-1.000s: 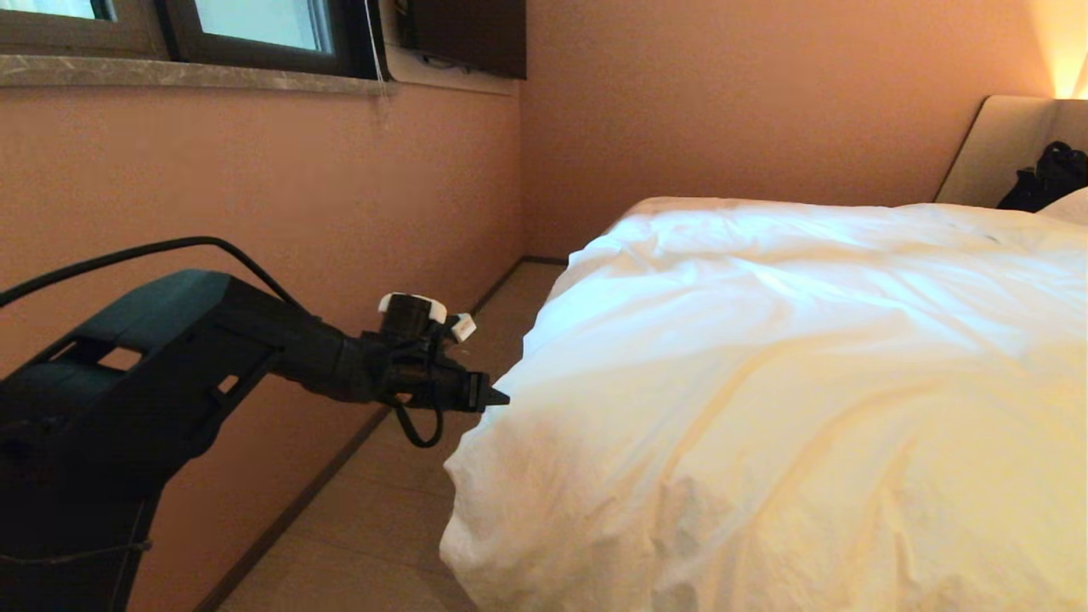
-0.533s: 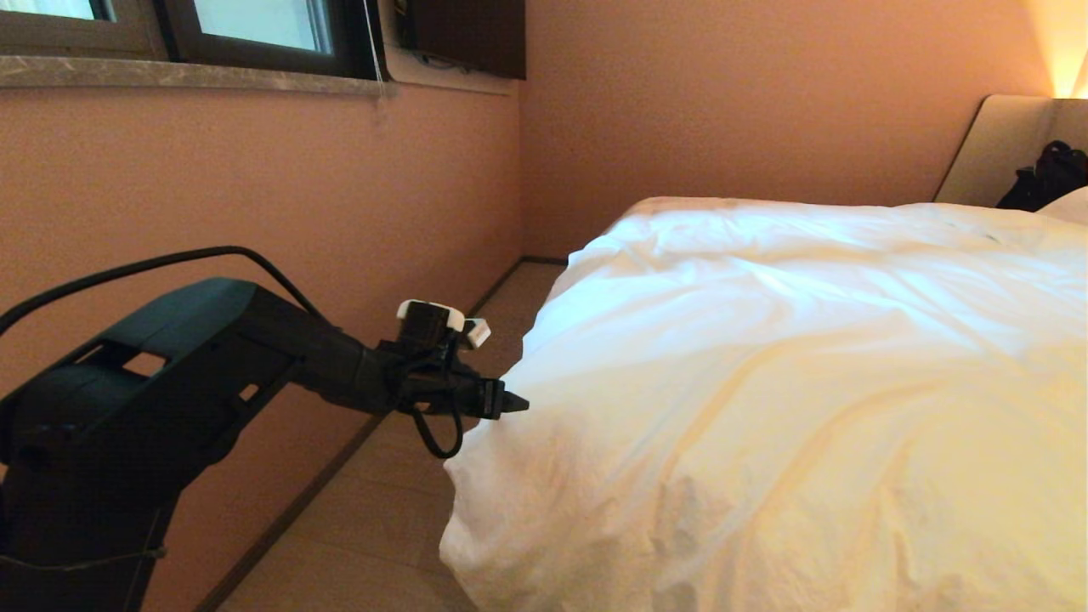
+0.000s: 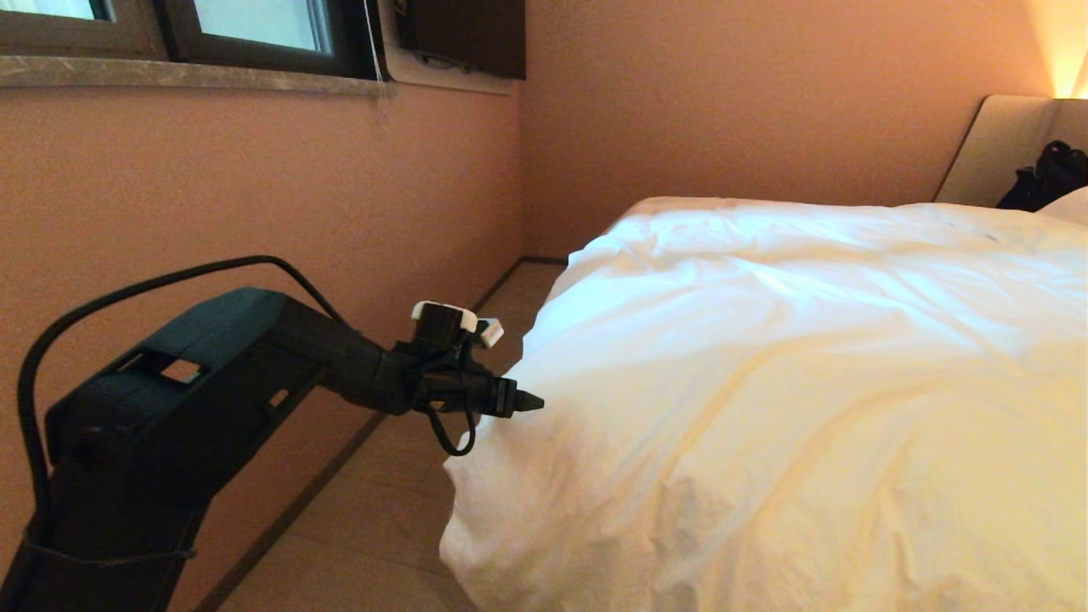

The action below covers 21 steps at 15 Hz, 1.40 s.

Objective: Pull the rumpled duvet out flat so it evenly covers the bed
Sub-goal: Flatten the corners of the folded blanket

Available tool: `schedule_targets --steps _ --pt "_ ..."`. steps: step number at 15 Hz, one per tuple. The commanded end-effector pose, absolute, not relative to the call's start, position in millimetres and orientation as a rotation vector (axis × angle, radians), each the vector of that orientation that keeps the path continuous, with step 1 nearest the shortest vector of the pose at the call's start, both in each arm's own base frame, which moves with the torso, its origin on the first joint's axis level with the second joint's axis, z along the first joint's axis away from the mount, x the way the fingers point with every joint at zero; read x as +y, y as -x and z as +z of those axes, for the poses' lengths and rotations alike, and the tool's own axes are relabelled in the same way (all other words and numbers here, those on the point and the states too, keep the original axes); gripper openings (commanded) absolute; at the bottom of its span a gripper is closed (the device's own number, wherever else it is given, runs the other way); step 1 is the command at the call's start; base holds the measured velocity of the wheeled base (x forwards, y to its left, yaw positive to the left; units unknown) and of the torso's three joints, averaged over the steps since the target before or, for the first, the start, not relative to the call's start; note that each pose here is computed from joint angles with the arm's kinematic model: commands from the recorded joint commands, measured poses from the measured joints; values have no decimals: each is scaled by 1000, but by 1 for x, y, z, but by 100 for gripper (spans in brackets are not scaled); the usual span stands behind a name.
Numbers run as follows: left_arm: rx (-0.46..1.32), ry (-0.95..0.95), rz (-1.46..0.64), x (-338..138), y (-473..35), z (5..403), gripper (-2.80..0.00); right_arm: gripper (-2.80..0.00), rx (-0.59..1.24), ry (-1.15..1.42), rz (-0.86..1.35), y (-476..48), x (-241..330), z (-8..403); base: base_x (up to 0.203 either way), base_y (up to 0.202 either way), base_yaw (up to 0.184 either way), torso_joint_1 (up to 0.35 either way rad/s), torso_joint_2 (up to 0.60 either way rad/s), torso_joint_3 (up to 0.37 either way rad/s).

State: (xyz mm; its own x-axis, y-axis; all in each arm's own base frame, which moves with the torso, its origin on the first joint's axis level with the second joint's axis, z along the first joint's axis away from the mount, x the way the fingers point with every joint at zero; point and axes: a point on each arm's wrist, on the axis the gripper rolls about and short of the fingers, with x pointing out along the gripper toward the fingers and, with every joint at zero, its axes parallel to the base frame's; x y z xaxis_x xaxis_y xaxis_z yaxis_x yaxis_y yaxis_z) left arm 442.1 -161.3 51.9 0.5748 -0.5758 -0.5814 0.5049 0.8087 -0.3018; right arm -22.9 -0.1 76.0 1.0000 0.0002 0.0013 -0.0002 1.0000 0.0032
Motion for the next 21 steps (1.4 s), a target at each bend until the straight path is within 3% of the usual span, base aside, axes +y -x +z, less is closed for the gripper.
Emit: schedule_targets --steps 1,14,15,16,21 --pt "741 70 -649 -165 -448 24 0 -280 -2 -3 1 23 0 76 0 0 0 0 0 0" --pt "728 31 -682 -167 -452 13 0 -280 -2 -3 0 23 0 76 0 0 0 0 0 0" --pt "725 29 -684 -168 -452 14 -155 -280 -2 -3 2 23 0 76 0 0 0 0 0 0" --pt "723 21 -688 -168 -452 14 -280 -280 -2 -3 0 23 0 76 0 0 0 0 0 0" --pt "719 15 -696 -168 -453 13 -280 -280 -2 -3 0 23 0 76 0 0 0 0 0 0"
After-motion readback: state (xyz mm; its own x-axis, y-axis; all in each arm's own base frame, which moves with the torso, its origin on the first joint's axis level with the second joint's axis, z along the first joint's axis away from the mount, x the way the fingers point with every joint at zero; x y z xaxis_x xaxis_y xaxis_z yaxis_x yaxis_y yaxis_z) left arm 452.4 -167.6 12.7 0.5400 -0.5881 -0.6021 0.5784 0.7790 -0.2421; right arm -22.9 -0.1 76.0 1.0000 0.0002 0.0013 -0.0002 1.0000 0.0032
